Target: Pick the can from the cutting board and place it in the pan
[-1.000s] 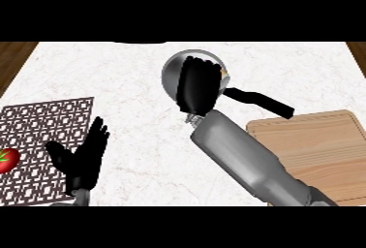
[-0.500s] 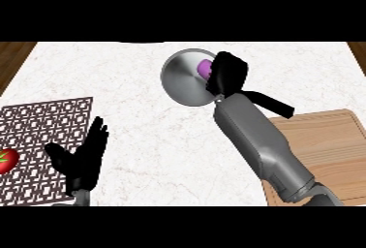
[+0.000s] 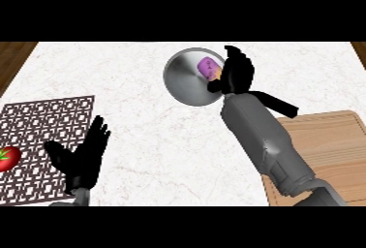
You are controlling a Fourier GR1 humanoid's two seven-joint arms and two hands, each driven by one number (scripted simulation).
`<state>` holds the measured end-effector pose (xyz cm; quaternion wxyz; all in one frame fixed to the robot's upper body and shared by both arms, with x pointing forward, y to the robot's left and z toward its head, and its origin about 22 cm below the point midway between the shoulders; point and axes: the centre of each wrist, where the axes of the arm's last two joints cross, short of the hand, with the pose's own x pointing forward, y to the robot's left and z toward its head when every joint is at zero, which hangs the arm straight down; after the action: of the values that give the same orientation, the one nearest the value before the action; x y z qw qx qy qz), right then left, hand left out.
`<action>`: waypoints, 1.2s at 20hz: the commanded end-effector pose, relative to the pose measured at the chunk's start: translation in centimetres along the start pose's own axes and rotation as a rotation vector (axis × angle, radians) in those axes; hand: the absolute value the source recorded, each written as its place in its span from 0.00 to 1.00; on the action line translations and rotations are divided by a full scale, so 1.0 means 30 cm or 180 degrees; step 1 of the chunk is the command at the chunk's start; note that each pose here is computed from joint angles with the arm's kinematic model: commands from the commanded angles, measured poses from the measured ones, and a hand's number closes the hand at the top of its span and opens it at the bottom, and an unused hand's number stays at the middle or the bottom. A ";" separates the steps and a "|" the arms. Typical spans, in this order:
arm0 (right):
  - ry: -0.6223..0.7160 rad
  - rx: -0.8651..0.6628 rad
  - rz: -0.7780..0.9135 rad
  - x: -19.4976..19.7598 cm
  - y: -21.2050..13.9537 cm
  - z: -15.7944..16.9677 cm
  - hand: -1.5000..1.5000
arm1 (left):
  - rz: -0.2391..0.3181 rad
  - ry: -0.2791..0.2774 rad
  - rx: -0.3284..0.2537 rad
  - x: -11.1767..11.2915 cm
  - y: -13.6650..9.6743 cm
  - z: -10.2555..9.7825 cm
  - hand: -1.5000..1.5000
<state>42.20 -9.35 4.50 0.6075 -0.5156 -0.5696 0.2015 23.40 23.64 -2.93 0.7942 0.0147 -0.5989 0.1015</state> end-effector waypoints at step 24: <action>-0.0534 0.0695 -0.3026 -0.310 -0.205 0.282 0.00 | 0.0067 0.0201 0.0220 -0.040 0.048 0.041 0.50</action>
<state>33.89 -15.53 3.31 0.6366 -0.1286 -0.7603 -0.0082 22.13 24.98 -3.48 0.7991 0.0388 -0.5860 0.1284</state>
